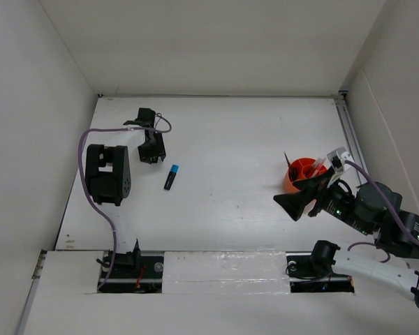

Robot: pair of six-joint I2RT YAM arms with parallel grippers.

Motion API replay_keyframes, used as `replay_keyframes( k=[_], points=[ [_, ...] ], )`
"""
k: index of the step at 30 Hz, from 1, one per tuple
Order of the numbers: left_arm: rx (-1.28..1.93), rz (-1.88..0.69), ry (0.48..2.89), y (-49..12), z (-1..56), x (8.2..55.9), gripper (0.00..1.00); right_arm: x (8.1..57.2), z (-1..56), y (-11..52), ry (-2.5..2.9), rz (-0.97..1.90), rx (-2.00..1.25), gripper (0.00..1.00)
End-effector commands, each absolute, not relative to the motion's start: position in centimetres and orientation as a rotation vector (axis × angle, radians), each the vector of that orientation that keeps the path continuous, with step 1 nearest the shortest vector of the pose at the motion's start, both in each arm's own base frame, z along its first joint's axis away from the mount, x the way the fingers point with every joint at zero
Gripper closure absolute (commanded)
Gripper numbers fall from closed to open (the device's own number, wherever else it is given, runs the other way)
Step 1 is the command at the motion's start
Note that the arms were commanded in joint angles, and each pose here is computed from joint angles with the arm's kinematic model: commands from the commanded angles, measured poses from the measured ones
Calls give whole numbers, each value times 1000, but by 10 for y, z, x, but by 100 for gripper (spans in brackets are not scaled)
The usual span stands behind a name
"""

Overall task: Sort the stationery into containers
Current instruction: Grab a piece of stationery with the left arm

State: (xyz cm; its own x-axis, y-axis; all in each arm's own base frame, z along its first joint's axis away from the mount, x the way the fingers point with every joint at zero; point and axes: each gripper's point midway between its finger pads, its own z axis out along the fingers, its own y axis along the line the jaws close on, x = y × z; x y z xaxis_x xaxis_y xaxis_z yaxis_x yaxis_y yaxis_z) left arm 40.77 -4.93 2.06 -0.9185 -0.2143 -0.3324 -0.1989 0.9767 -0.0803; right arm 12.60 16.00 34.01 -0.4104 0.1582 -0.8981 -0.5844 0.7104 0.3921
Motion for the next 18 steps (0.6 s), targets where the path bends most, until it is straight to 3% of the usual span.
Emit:
replay_keyframes(
  k=[1, 6, 8, 11, 14, 18],
  points=[
    [-349, 16, 2933, -41, -23, 377, 54, 124, 362, 155, 1745, 877, -321, 0],
    [-352, 63, 2925, -36, -22, 381, 55, 124, 362, 155, 1745, 877, -321, 0],
    [-355, 92, 2943, -33, -27, 379, 60, 123, 364, 153, 1737, 883, -318, 0],
    [-357, 120, 2972, -30, -36, 374, 77, 122, 362, 152, 1745, 877, -321, 0],
    [-344, 131, 2969, -33, -37, 376, 82, 121, 364, 150, 1736, 884, -317, 0],
    [-344, 145, 2966, -31, -37, 376, 100, 120, 365, 148, 1727, 889, -314, 0]
  ],
)
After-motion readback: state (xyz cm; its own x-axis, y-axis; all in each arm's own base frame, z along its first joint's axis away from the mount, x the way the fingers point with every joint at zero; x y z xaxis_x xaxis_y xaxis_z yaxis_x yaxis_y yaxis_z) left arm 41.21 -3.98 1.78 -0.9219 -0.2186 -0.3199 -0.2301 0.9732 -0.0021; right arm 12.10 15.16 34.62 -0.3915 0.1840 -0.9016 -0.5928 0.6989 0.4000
